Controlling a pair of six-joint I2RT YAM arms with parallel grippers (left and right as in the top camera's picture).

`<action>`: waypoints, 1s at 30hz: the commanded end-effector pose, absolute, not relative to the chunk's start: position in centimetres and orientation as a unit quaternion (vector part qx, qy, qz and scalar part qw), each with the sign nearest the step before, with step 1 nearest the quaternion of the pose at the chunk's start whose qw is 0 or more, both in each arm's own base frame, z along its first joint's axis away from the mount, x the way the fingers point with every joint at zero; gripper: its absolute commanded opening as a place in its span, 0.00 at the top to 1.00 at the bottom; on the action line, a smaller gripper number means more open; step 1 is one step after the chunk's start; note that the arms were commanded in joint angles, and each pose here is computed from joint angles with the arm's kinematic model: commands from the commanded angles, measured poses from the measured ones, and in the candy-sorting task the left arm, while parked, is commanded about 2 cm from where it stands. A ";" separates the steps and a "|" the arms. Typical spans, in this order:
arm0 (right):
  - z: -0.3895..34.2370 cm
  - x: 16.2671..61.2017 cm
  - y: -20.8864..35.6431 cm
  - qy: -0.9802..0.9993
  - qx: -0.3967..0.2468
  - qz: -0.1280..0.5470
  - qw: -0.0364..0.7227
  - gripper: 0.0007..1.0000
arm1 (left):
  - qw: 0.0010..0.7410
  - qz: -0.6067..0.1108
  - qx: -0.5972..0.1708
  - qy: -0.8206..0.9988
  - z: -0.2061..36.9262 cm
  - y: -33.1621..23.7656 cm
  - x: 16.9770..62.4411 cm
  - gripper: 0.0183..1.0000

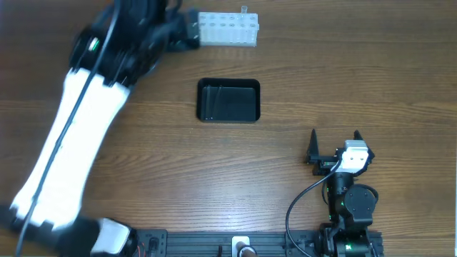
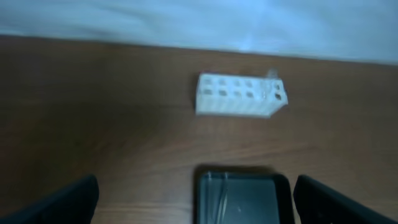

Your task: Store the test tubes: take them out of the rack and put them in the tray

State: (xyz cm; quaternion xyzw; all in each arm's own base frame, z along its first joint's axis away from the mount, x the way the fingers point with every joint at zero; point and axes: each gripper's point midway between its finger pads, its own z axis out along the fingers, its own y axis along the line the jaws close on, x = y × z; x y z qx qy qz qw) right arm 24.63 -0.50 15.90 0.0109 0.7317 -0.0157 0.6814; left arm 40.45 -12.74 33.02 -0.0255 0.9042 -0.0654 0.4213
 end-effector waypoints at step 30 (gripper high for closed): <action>15.7 24.6 -0.5 0.732 0.010 -0.015 0.681 0.01 | 0.829 -0.112 -0.144 0.528 31.4 2.1 23.6 0.00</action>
